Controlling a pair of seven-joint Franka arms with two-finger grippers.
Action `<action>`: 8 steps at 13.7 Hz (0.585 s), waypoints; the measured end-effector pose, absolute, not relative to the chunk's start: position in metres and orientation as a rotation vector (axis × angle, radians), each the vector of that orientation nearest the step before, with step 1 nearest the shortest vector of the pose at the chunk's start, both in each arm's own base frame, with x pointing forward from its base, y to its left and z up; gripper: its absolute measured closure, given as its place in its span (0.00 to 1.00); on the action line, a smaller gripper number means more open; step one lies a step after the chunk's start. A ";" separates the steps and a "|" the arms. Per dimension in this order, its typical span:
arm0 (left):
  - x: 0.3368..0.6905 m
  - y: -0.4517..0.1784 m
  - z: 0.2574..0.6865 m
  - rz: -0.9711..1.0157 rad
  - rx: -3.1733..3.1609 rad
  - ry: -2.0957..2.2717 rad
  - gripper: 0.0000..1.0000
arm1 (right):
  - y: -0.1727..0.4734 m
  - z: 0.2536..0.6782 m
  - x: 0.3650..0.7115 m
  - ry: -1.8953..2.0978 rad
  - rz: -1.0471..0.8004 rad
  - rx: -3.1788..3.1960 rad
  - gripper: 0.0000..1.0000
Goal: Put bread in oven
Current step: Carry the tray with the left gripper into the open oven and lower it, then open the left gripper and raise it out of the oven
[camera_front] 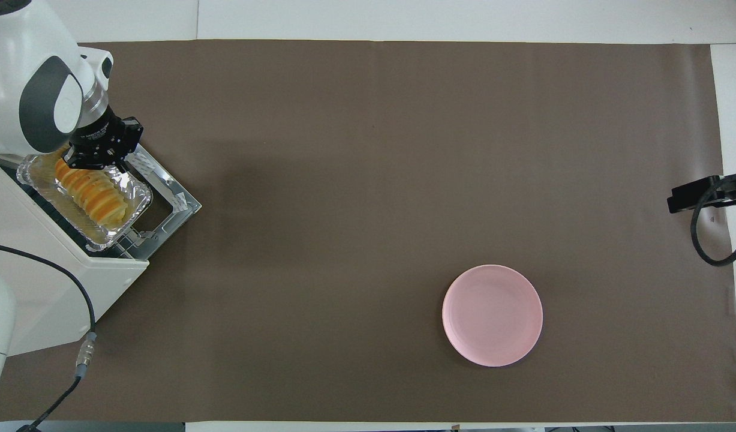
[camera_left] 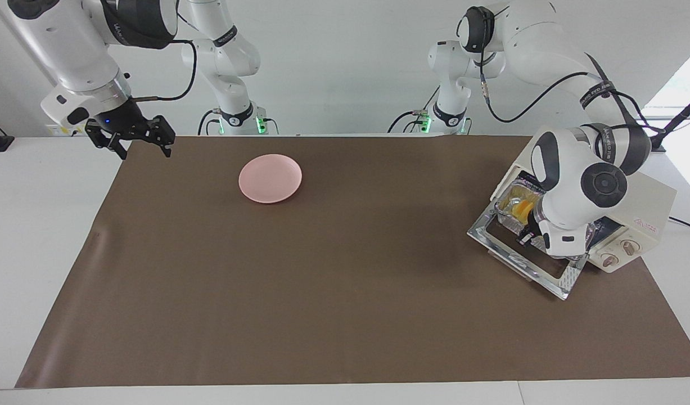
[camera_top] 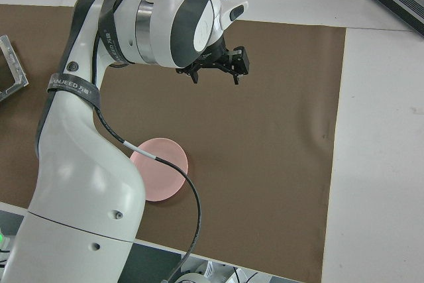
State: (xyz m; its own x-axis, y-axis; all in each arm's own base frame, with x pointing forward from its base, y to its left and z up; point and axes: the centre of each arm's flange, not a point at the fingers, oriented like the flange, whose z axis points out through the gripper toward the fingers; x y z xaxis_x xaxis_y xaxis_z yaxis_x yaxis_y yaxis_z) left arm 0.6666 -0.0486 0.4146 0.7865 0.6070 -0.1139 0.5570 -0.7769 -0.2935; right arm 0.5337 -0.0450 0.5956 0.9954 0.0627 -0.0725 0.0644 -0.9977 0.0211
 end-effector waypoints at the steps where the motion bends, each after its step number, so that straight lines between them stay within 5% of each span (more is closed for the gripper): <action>1: 0.666 -0.045 0.414 0.300 -2.730 -0.913 0.98 | -0.045 0.596 0.534 0.099 -0.112 3.115 0.00; 8: 0.652 -0.001 0.404 0.377 -2.721 -0.901 0.98 | -0.045 0.595 0.534 0.100 -0.113 3.115 0.00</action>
